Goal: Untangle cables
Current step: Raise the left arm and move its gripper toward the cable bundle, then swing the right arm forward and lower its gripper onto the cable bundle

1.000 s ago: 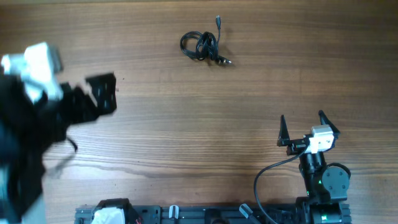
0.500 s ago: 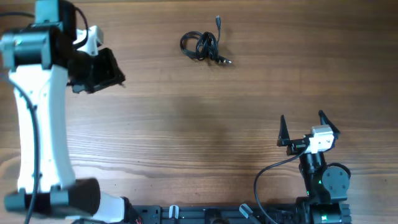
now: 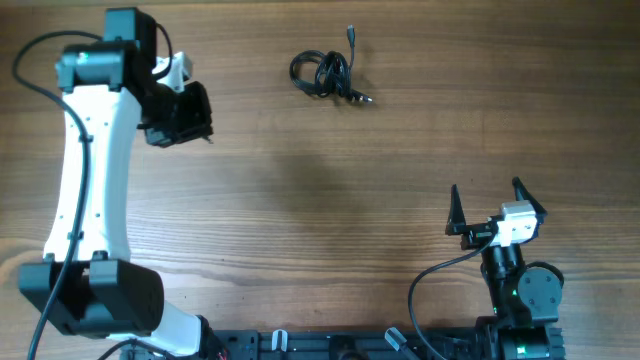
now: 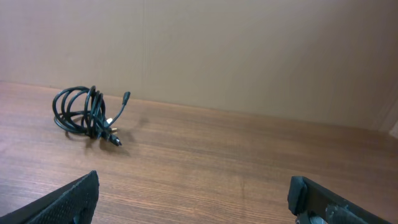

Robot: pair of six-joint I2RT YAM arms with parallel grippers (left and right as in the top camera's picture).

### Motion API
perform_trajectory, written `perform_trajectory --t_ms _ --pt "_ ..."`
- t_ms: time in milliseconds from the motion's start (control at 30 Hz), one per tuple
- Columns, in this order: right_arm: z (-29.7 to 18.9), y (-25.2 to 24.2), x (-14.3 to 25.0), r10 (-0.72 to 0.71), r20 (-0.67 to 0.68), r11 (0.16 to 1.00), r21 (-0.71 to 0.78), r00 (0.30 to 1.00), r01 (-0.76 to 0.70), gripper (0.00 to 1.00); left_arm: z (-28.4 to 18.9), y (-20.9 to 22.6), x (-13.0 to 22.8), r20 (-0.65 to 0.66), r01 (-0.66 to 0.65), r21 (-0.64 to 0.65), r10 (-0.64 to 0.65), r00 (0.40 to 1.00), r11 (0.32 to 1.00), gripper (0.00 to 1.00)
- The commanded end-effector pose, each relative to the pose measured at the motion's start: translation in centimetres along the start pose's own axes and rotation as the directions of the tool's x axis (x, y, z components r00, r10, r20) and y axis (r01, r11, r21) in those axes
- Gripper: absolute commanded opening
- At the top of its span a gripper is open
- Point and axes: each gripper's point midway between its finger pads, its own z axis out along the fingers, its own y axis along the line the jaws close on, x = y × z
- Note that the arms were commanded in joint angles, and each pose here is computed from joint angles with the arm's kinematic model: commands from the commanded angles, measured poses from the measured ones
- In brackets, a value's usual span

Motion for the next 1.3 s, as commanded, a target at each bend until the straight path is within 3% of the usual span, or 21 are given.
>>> perform_trajectory --t_ms 0,300,400,533,667,933,1067,1267 --pt "0.0 0.0 -0.2 -0.013 0.010 1.000 -0.004 1.000 0.013 1.00 3.6 -1.8 0.5 -0.025 0.001 0.048 0.000 1.000 0.999 0.04" --pt "0.0 0.1 -0.3 -0.006 0.014 1.000 -0.010 1.000 0.006 1.00 8.3 -5.1 1.9 -0.019 -0.135 0.075 0.137 0.990 0.988 0.04" --pt "-0.2 1.5 -1.4 0.000 0.060 0.996 -0.092 0.998 0.006 1.00 9.3 -6.2 2.4 -0.016 -0.173 0.087 0.175 0.984 0.981 0.04" --pt "-1.1 5.4 -2.9 0.001 0.133 0.947 -0.318 0.991 0.041 1.00 10.1 -6.9 2.6 0.001 -0.216 0.070 0.216 0.976 0.974 0.04" --pt "-1.4 5.7 -4.0 0.076 0.140 0.937 -0.348 0.987 -0.023 1.00 10.4 -6.9 1.8 0.047 -0.239 0.026 0.238 0.970 0.971 0.04" --pt "-2.5 4.6 -12.1 0.117 0.218 0.943 -0.331 0.969 -0.040 1.00 10.8 -6.7 1.0 0.070 -0.241 0.002 0.240 0.968 0.971 0.04" --pt "-1.4 4.2 -15.3 0.122 0.135 0.939 -0.335 0.983 -0.071 1.00 11.3 -6.5 0.3 0.088 -0.240 -0.012 0.240 0.967 0.971 0.04" --pt "1.9 4.4 -17.7 0.134 -0.148 0.914 -0.364 0.980 -0.180 1.00 10.7 -6.4 -2.7 0.197 -0.146 0.004 0.142 0.970 0.989 0.04"
